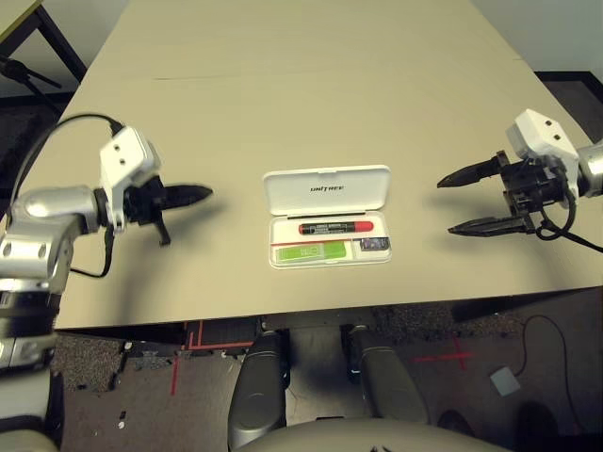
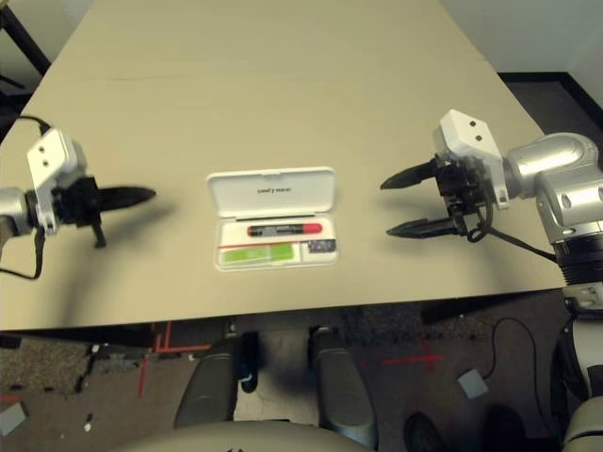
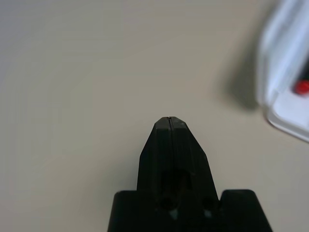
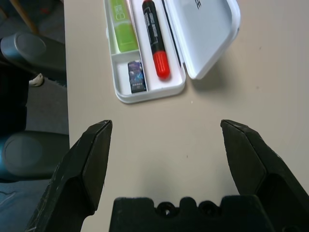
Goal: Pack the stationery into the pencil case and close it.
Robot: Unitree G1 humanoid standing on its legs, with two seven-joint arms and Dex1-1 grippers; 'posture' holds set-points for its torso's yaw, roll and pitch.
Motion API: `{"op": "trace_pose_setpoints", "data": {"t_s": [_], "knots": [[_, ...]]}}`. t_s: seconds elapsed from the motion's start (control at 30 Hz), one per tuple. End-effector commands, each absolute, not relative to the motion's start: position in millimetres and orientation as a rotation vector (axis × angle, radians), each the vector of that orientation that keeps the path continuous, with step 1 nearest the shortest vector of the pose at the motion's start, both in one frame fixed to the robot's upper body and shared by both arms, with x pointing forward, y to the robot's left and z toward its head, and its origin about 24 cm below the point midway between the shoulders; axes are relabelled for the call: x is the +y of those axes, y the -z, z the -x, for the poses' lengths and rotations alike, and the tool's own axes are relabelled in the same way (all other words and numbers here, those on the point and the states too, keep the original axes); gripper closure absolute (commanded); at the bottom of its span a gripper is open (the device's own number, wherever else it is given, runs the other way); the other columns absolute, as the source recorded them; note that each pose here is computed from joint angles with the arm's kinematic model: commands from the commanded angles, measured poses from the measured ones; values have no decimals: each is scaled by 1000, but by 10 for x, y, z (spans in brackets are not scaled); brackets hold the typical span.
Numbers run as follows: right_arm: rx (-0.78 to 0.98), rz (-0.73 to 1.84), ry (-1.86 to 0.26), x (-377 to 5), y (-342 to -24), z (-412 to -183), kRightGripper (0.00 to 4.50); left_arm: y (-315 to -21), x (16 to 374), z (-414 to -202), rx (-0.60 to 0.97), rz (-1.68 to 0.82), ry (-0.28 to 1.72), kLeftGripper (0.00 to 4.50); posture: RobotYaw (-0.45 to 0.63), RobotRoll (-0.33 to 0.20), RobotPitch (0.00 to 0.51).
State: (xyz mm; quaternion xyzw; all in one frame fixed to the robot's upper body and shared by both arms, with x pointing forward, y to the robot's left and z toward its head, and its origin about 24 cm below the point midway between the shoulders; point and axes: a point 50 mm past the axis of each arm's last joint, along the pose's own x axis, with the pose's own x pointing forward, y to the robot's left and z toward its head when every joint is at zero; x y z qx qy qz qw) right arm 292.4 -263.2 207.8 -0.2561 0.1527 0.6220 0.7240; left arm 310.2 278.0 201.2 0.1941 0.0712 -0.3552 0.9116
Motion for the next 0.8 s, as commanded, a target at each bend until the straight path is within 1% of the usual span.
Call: {"op": "trace_pose_setpoints", "data": {"t_s": [0.03,0.2,0.47,0.63,0.8], "knots": [[331,555,-1355,-2696,-2081,-2902,0,-1884,2694,-3239,178,-394,698,4470,-37,0,171],[324,545,-1354,-2688,-2080,-2901,0,-1786,2458,-3391,171,-405,737,4470,-53,0,169],[314,536,-1353,-2675,-2081,-2887,0,-1726,2099,-3518,149,-398,863,4470,-71,0,171],[311,528,-1353,-2668,-2078,-2880,0,-1729,1935,-3489,152,-407,969,4470,-77,0,172],[312,515,-1354,-2667,-2074,-2879,0,-1731,1821,-3403,164,-399,1054,4470,-71,0,173]]}}
